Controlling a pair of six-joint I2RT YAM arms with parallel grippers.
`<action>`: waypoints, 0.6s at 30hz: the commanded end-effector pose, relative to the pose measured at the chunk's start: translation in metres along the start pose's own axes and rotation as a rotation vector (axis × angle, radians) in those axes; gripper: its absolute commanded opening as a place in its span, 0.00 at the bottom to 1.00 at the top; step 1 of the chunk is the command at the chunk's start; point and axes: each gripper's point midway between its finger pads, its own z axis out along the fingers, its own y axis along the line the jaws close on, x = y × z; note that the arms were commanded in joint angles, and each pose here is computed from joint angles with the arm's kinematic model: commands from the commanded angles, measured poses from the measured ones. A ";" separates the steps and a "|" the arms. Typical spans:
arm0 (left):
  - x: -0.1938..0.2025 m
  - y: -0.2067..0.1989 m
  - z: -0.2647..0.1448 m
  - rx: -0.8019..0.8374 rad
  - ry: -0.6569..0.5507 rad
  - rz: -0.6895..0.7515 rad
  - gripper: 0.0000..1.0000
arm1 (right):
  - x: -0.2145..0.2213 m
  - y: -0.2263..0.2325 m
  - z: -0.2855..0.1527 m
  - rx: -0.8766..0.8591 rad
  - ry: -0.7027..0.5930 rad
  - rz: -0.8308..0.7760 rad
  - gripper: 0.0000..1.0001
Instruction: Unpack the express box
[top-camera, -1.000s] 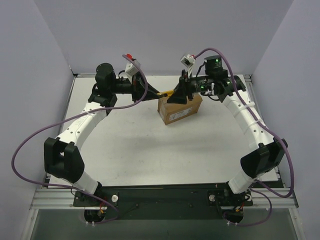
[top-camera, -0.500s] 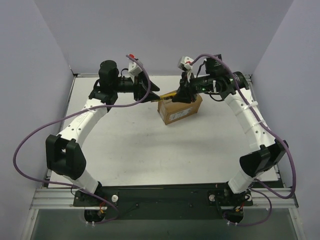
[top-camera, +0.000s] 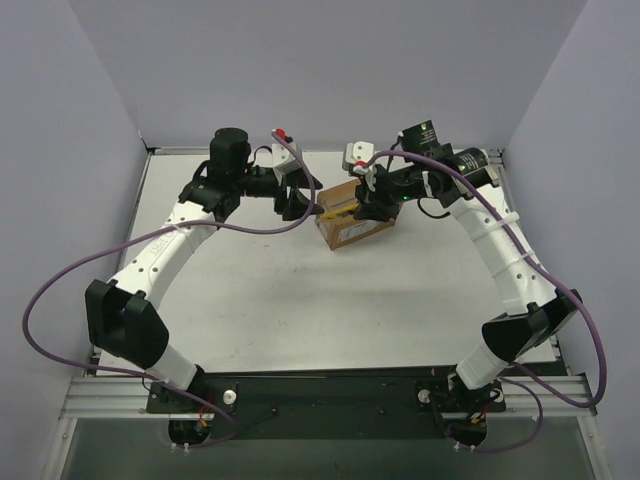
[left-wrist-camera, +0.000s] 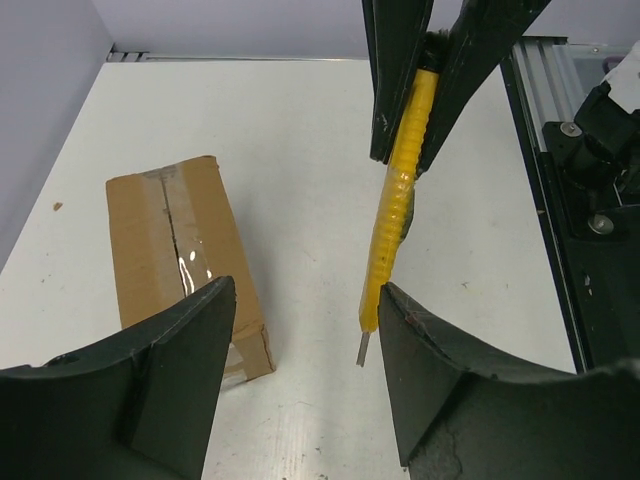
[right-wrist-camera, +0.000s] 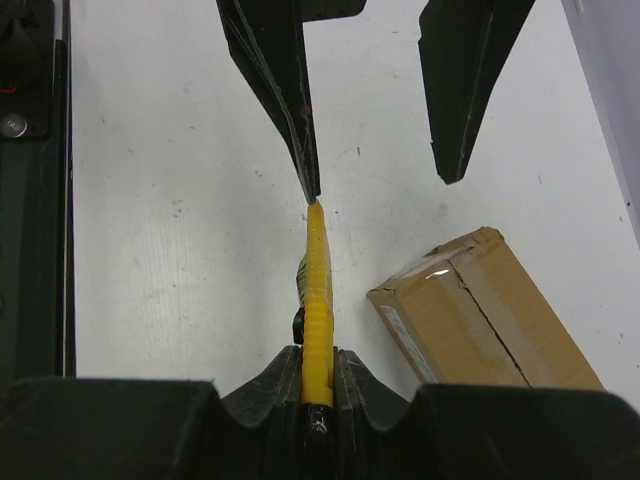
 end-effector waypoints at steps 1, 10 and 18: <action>-0.005 -0.002 0.002 0.039 -0.003 0.030 0.68 | -0.019 -0.004 -0.009 0.032 -0.024 -0.050 0.00; 0.002 -0.001 0.006 0.064 0.010 0.024 0.55 | -0.033 -0.015 -0.001 0.049 -0.062 -0.018 0.00; 0.001 -0.003 0.009 0.097 -0.001 0.018 0.33 | -0.029 -0.011 0.004 0.030 -0.056 -0.019 0.00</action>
